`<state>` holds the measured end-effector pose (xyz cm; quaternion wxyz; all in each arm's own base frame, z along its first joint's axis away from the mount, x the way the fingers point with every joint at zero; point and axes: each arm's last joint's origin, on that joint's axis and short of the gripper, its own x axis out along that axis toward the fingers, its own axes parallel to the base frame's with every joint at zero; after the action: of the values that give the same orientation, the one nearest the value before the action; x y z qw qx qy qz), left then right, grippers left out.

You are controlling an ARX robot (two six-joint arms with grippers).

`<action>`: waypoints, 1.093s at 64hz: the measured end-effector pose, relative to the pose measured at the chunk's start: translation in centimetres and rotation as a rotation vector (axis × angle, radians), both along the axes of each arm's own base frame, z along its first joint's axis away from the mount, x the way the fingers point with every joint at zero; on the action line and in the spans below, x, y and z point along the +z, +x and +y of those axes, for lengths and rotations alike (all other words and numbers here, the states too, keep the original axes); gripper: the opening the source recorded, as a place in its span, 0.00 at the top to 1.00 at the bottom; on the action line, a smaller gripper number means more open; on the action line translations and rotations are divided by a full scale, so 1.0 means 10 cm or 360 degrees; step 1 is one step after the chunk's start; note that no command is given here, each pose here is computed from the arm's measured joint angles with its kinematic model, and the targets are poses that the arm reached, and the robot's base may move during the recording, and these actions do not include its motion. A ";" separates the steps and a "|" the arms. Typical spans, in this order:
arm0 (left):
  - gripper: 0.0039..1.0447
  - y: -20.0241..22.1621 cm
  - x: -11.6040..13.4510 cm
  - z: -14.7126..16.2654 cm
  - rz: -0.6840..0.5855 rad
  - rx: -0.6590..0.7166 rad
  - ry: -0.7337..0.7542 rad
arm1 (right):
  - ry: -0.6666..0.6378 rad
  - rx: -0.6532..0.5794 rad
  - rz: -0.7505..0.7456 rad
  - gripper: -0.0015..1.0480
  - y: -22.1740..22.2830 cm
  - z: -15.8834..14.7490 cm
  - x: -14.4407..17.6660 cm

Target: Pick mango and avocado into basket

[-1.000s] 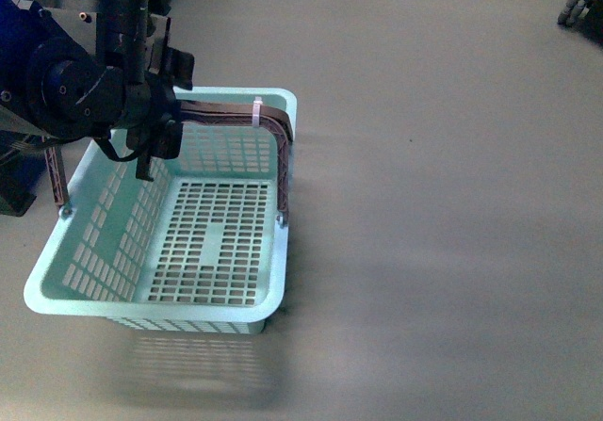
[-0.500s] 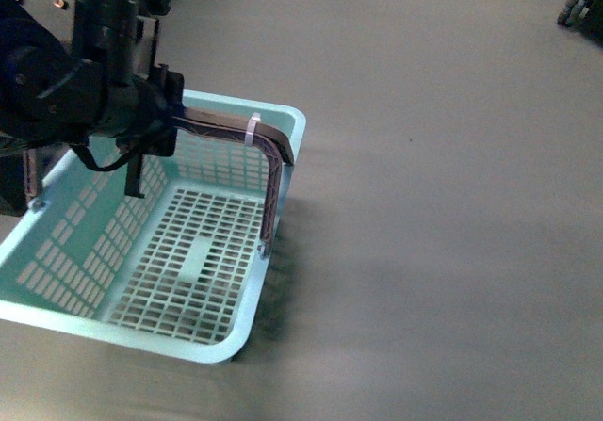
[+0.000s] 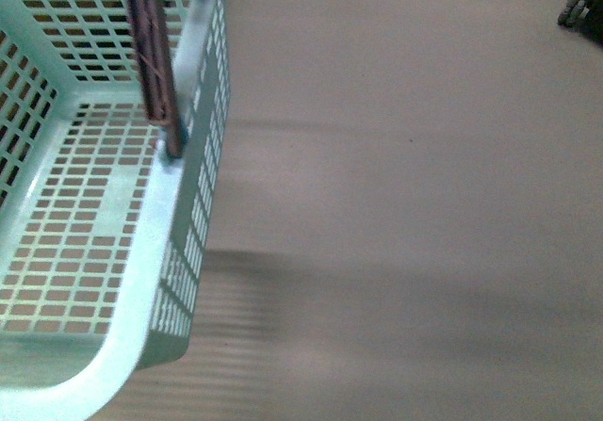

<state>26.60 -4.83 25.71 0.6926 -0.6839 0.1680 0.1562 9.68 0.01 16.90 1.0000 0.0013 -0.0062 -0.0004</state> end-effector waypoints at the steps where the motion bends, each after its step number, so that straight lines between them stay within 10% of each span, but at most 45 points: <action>1: 0.87 -0.03 0.03 0.00 -0.0006 0.0001 -0.0001 | 0.0001 0.0000 0.0000 0.08 0.00 0.00 0.00; 19: 0.87 -0.50 0.45 0.08 -0.0107 0.0046 -0.0005 | 0.0001 0.0000 0.0000 0.08 0.00 0.00 0.00; 70: 0.87 -0.49 0.44 0.07 -0.0092 0.0045 -0.0003 | 0.0001 0.0001 0.0000 0.08 0.00 0.00 0.00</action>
<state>21.66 -4.08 30.11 0.6941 -0.6912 0.1384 0.1461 9.68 0.01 16.90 1.0000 0.0014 -0.0062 -0.0002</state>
